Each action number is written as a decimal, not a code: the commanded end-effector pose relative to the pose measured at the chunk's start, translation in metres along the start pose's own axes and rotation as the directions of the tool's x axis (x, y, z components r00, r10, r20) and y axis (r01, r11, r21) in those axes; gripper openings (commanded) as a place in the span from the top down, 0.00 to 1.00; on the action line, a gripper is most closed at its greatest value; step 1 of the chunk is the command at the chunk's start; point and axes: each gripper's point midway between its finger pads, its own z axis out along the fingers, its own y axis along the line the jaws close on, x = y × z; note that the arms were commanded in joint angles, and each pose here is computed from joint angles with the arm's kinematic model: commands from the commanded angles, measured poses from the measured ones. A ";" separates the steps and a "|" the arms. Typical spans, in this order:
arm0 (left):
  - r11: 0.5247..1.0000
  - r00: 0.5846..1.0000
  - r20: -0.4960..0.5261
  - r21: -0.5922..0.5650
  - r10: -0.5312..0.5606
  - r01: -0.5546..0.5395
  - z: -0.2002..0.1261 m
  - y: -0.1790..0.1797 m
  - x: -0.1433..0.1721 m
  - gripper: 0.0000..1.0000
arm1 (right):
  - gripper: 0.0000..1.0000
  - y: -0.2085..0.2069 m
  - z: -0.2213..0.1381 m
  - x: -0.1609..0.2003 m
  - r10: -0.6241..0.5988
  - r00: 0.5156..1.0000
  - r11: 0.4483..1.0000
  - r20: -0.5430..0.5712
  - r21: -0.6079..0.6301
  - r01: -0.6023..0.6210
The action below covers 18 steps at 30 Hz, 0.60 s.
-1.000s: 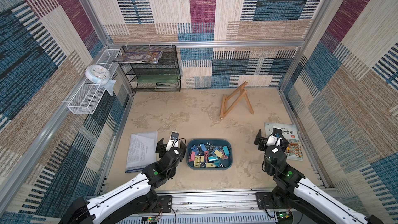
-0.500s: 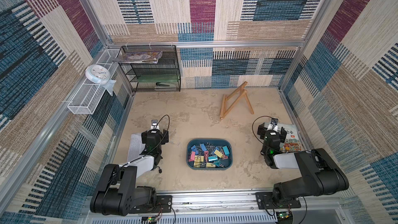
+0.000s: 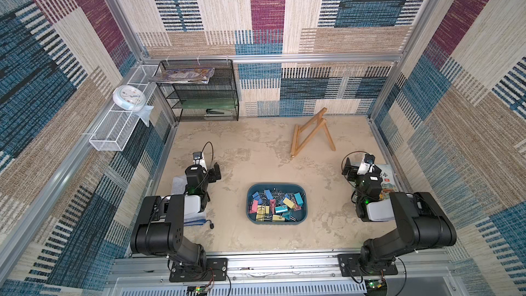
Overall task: Put the binder clips in the storage box
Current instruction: Reset both arms
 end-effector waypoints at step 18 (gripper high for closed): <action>1.000 1.000 0.009 0.010 -0.007 0.007 0.000 -0.002 -0.004 0.01 | 0.00 0.005 0.001 -0.003 0.008 1.000 1.000 0.003 -0.026 -0.008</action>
